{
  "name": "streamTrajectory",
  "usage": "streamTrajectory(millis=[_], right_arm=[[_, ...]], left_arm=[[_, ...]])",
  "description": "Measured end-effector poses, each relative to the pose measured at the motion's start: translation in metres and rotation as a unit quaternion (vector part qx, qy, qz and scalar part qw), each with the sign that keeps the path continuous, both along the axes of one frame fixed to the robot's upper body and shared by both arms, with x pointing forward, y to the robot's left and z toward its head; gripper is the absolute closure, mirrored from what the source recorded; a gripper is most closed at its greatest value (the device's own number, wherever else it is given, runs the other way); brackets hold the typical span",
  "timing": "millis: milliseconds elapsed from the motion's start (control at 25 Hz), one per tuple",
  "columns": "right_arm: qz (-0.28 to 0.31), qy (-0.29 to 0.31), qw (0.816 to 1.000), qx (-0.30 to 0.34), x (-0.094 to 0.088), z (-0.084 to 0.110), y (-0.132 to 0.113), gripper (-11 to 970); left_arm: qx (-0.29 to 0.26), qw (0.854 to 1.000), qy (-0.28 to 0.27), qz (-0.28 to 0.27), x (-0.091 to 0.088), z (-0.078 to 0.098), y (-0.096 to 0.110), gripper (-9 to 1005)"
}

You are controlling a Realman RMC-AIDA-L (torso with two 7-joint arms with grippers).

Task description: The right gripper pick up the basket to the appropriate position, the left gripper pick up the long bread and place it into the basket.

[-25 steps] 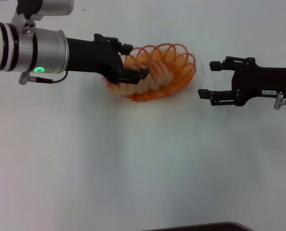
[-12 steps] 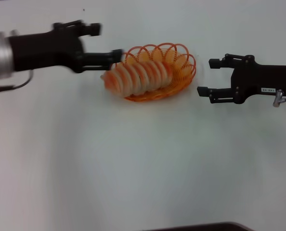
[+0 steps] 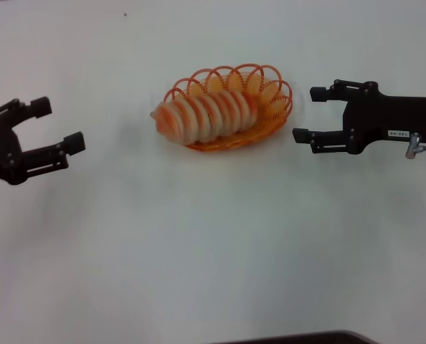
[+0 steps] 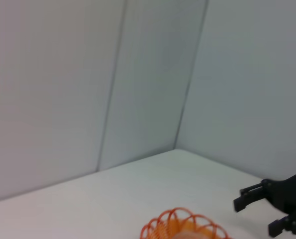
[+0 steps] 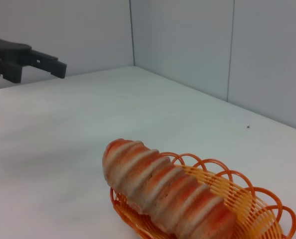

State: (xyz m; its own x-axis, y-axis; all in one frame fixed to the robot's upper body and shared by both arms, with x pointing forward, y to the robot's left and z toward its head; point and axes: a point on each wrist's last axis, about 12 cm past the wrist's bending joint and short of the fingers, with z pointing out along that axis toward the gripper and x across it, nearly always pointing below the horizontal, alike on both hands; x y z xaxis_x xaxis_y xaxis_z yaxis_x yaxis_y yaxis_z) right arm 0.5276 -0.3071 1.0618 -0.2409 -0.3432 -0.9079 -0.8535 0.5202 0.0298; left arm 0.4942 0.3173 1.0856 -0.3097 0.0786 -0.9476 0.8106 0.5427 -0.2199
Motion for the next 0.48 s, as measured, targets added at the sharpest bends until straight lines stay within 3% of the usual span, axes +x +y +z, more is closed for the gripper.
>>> streamTrajectory(millis=[480], right_arm=[[0.0,-0.002,1.0,0.002,0.0,0.0,0.001,83]], left_arm=[[0.028,0.999,0.022,0.019,-0.001,-0.016,0.002,62]])
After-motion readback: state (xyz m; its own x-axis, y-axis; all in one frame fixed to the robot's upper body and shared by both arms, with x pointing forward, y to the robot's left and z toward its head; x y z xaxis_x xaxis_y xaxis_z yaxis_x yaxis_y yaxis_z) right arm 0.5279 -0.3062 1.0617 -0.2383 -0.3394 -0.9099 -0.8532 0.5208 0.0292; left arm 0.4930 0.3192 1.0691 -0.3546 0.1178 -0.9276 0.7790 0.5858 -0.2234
